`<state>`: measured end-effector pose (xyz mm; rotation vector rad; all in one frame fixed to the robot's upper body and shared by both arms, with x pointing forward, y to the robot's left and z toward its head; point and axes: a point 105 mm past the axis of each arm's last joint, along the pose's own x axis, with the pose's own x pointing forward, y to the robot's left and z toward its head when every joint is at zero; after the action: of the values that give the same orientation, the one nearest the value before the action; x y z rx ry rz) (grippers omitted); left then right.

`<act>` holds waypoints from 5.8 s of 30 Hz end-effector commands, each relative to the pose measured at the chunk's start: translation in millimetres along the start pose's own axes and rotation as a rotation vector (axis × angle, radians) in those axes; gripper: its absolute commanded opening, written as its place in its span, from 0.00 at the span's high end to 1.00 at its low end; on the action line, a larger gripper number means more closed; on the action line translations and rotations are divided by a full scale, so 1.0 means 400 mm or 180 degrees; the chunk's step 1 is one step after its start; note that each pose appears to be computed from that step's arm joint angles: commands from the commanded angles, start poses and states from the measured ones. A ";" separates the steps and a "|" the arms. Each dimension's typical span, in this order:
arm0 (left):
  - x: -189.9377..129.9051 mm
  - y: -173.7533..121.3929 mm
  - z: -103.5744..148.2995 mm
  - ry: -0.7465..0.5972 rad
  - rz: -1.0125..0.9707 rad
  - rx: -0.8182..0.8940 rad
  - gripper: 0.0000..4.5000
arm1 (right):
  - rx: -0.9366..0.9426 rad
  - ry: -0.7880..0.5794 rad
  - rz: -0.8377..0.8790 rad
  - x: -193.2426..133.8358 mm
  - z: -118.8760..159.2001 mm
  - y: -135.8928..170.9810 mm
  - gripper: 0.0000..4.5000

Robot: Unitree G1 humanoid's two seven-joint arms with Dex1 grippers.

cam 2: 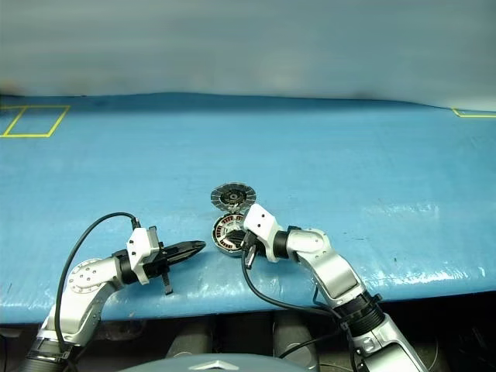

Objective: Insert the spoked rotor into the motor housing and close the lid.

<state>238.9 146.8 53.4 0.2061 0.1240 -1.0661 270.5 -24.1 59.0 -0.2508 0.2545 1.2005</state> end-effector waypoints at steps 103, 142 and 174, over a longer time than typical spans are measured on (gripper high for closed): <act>-0.001 0.014 0.003 -0.0200 0.0301 0.0070 1.00 | 0.0024 -0.0294 -0.0268 -0.012 0.052 -0.017 0.01; -0.005 0.019 -0.006 -0.0143 0.0325 0.0071 1.00 | 0.0441 -0.0630 -0.0357 -0.001 0.102 -0.030 0.32; -0.003 0.033 0.009 -0.0288 0.0520 -0.0151 1.00 | 0.0254 0.0336 -0.0499 0.008 -0.047 -0.045 0.32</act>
<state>245.0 153.0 45.2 0.1217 0.1018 -0.9247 286.6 -18.6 64.2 -0.2211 0.2611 1.0670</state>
